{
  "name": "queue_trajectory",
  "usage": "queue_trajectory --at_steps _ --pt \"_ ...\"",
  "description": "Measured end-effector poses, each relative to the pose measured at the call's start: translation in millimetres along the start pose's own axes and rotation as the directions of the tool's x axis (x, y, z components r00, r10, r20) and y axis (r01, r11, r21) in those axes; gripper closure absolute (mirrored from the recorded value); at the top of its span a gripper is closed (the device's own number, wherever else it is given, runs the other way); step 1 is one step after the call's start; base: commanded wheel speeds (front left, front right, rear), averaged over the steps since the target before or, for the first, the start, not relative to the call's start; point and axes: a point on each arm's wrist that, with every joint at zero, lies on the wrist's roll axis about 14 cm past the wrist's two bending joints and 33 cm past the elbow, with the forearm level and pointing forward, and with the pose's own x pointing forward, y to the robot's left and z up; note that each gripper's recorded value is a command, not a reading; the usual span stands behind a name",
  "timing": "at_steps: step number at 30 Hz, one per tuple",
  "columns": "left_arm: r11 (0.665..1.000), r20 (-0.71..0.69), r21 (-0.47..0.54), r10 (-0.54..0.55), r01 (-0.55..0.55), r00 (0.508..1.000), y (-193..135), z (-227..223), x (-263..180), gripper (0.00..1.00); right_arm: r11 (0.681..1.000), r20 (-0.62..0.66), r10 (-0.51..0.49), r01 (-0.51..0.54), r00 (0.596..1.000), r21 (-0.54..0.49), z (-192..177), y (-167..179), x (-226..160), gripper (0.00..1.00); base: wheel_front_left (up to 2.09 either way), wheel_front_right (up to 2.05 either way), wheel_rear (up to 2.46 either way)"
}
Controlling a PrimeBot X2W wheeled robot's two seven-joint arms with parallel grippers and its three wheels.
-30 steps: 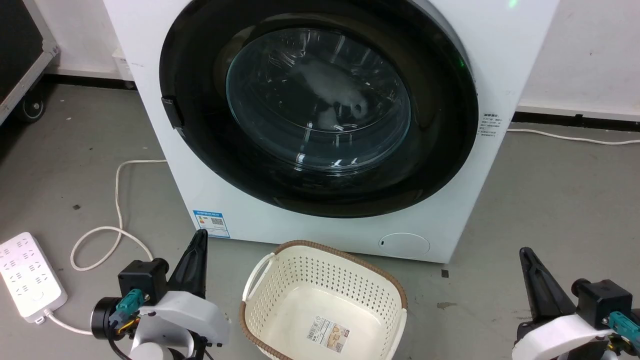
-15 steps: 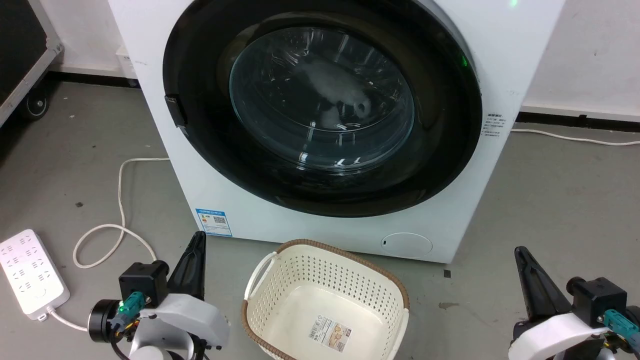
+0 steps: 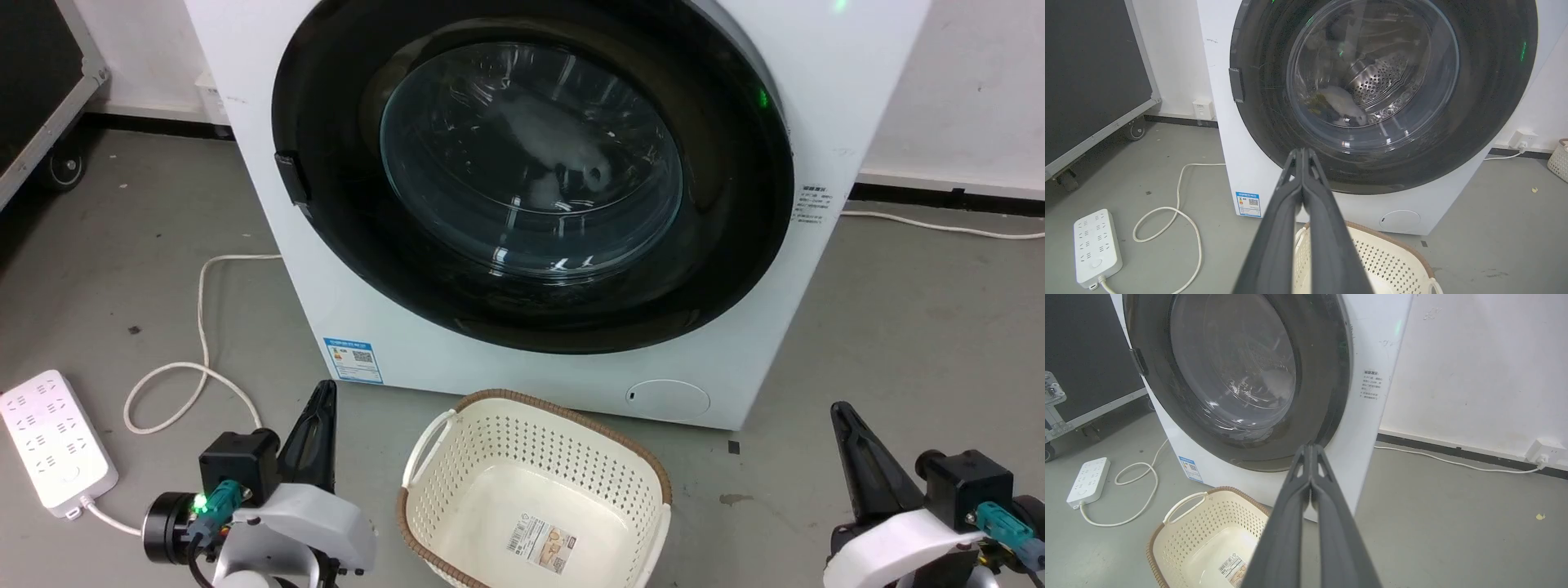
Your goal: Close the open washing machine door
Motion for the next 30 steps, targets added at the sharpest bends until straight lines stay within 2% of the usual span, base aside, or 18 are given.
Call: queue_trajectory --at_steps 30 --pt "0.998 -0.013 0.055 0.045 -0.045 0.999 8 0 -8 1.0 0.999 -0.014 0.047 -0.047 0.999 -0.017 1 16 5 1.0 0.0 0.0 0.0"
